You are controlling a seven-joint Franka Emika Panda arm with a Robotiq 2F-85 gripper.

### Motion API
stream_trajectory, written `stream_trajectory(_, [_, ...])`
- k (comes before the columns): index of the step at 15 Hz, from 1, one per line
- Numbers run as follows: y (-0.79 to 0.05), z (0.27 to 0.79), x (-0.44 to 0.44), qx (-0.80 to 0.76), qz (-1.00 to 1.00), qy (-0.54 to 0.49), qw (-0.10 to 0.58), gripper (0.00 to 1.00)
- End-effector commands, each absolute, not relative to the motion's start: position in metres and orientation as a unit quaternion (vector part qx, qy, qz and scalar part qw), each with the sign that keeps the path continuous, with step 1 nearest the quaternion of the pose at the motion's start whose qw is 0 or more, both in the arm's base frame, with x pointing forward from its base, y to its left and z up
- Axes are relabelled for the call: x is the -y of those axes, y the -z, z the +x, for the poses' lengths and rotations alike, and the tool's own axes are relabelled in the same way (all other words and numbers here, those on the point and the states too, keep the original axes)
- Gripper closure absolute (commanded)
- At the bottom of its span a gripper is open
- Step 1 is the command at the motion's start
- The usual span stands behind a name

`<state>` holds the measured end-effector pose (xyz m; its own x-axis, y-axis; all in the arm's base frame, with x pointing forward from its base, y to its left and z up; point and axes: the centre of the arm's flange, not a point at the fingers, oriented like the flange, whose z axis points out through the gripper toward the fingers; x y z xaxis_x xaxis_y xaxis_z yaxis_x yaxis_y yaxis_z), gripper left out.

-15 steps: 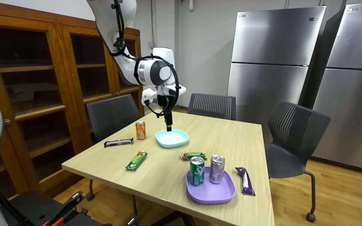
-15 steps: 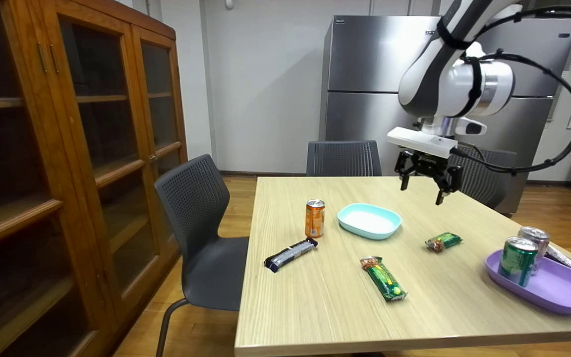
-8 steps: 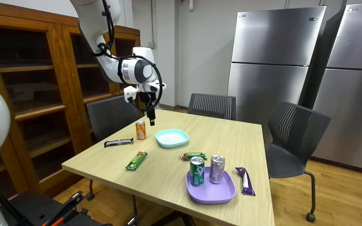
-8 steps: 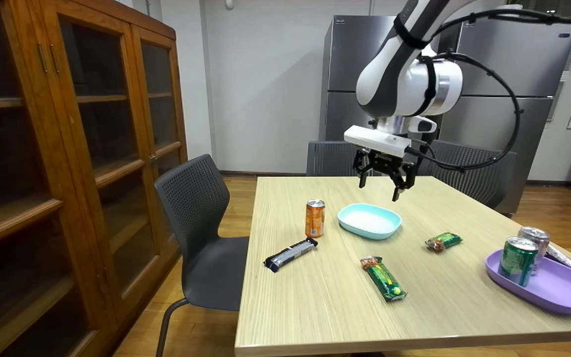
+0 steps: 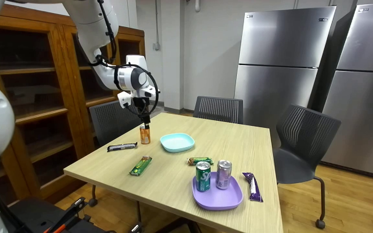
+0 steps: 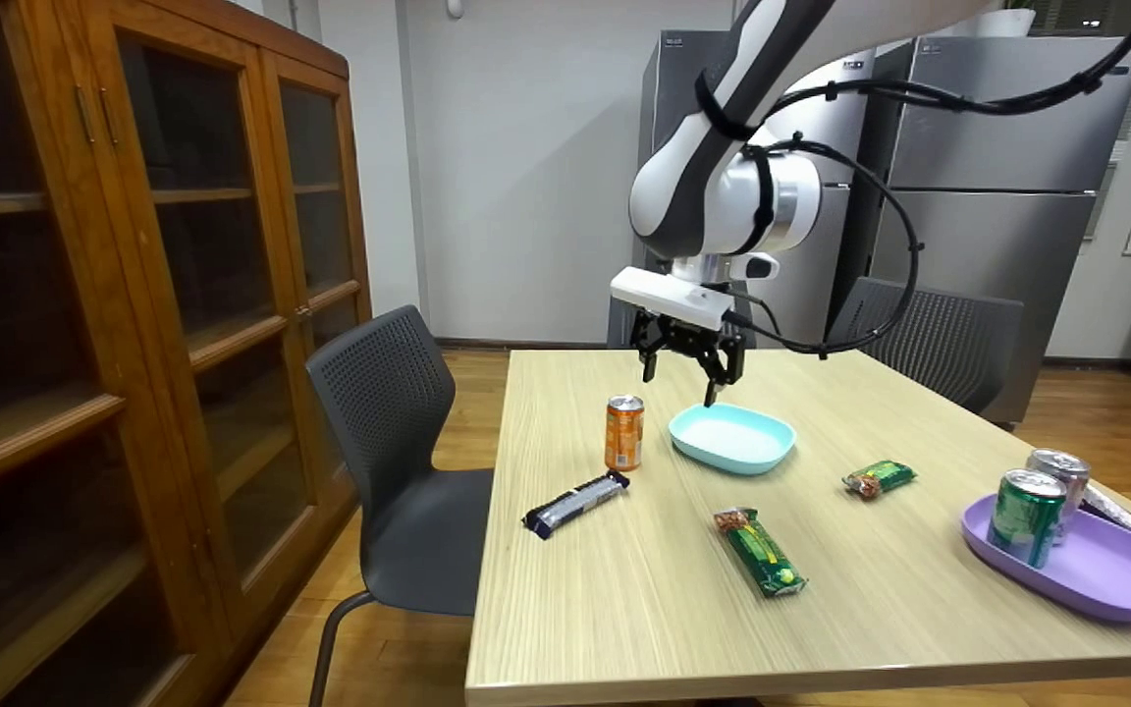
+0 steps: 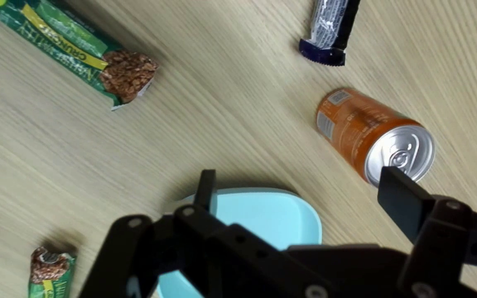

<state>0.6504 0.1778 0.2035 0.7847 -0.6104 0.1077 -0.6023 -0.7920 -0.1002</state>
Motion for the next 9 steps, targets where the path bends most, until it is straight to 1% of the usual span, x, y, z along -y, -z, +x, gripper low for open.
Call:
stream_trajectory(1, [-0.195, 0.686, -0.204, -0.306, -0.950, 0.064, 0.026, 0.00])
stream_trajectory(9, [-0.175, 0.729, -0.230, -0.287, -0.956, 0.053, 0.030, 0.00])
